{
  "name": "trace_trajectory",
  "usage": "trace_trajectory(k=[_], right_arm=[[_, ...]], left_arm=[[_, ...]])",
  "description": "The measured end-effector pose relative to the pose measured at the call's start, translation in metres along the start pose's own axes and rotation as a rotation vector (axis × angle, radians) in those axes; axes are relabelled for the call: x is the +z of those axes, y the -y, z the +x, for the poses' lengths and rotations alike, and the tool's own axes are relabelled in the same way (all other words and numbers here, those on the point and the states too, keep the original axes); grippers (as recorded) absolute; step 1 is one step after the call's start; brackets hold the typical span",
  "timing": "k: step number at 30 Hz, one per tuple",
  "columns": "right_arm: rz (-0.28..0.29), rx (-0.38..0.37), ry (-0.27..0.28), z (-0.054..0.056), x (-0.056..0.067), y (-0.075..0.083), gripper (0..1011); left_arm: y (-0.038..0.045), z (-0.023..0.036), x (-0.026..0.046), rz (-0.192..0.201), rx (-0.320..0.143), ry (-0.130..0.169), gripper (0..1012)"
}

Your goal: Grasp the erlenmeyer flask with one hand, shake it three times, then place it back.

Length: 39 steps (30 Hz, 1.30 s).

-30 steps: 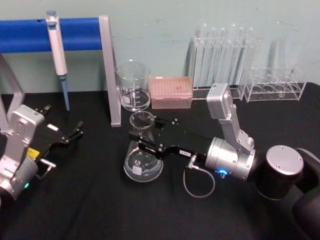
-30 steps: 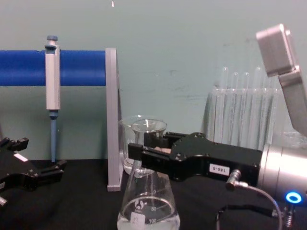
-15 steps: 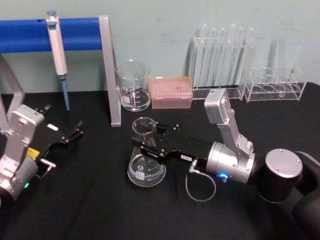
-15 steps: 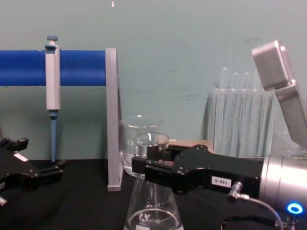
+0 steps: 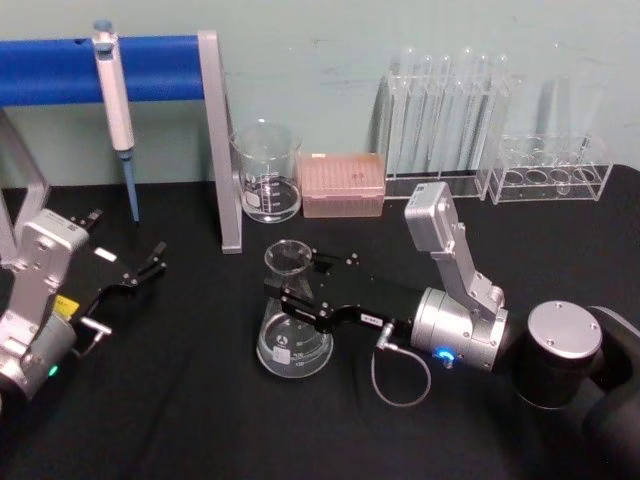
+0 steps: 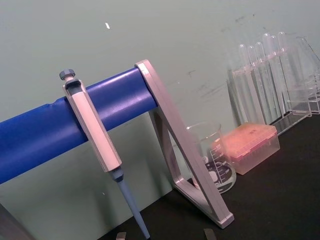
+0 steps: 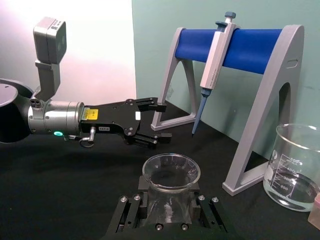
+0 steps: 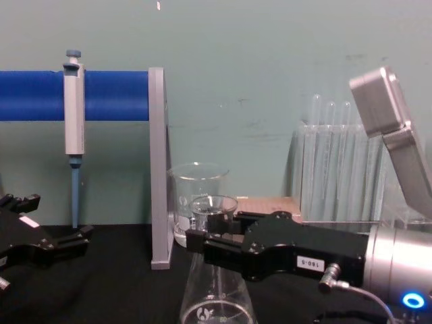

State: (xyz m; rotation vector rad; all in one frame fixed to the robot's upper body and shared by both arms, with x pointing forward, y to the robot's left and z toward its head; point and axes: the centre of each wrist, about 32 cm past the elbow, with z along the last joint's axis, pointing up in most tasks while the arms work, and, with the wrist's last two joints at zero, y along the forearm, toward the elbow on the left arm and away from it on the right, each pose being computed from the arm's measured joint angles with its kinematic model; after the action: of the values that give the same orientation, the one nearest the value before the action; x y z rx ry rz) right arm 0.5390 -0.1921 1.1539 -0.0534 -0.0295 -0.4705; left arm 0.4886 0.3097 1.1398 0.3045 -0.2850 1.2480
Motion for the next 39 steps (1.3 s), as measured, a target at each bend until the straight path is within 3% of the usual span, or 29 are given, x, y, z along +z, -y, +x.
trace_trajectory(k=[39], right_arm=[[-0.033,-0.007,-0.014,0.0015,-0.0074,0.0002,457]], left_arm=[[0.0000,0.0000,0.0000,0.000,0.000,0.000,1001]])
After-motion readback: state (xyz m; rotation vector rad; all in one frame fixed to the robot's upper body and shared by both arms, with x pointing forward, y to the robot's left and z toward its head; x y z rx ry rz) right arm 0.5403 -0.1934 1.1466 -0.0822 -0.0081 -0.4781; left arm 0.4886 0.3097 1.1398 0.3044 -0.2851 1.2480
